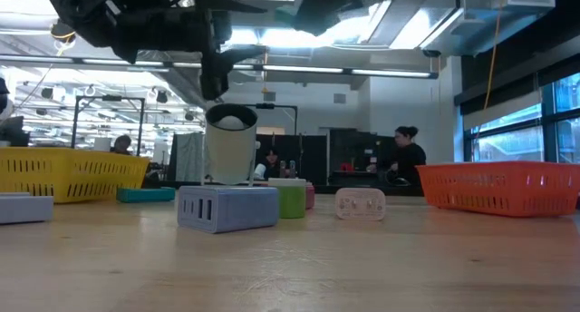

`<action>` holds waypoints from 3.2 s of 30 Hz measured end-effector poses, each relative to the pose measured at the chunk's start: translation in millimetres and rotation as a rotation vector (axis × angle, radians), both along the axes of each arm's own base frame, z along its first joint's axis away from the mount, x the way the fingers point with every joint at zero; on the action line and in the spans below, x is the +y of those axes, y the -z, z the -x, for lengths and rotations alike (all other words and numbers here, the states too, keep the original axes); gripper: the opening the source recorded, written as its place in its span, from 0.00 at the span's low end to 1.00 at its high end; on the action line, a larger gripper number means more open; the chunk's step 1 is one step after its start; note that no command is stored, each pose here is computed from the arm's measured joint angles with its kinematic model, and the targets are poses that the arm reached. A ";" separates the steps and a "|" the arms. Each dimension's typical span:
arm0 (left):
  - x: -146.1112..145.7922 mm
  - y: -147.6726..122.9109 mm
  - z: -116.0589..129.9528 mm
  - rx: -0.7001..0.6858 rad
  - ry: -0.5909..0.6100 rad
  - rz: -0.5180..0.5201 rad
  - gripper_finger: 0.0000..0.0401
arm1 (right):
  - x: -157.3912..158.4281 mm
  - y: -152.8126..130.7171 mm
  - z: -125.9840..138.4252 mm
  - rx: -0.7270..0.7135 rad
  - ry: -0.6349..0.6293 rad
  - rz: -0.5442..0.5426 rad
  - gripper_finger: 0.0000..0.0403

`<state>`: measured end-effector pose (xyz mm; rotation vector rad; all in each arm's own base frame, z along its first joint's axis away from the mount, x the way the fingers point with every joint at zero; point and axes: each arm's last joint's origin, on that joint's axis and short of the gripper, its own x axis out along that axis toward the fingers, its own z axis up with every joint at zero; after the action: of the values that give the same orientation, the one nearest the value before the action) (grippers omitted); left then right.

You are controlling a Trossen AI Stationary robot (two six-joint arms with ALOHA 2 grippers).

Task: Pick & Place Office items
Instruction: Put the top light blue digital clock into the yellow basket

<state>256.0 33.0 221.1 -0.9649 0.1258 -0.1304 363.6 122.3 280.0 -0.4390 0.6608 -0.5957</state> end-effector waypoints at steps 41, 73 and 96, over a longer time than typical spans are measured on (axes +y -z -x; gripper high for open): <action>-10.3 -0.2 -18.7 0.149 -0.003 -0.054 0.37 | -7.6 20.8 -21.0 -0.009 -0.029 -0.123 0.39; -12.1 -2.4 -19.1 0.118 0.009 -0.078 0.15 | -6.6 21.9 -24.6 -0.015 -0.064 -0.156 0.49; 1.2 -21.0 -2.2 0.075 0.012 -0.184 0.15 | -6.2 18.2 -21.3 -0.049 -0.021 -0.156 0.72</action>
<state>258.2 34.3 242.1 -0.7852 0.2095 -0.0920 384.9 116.1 261.8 -0.2841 0.6496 -0.5288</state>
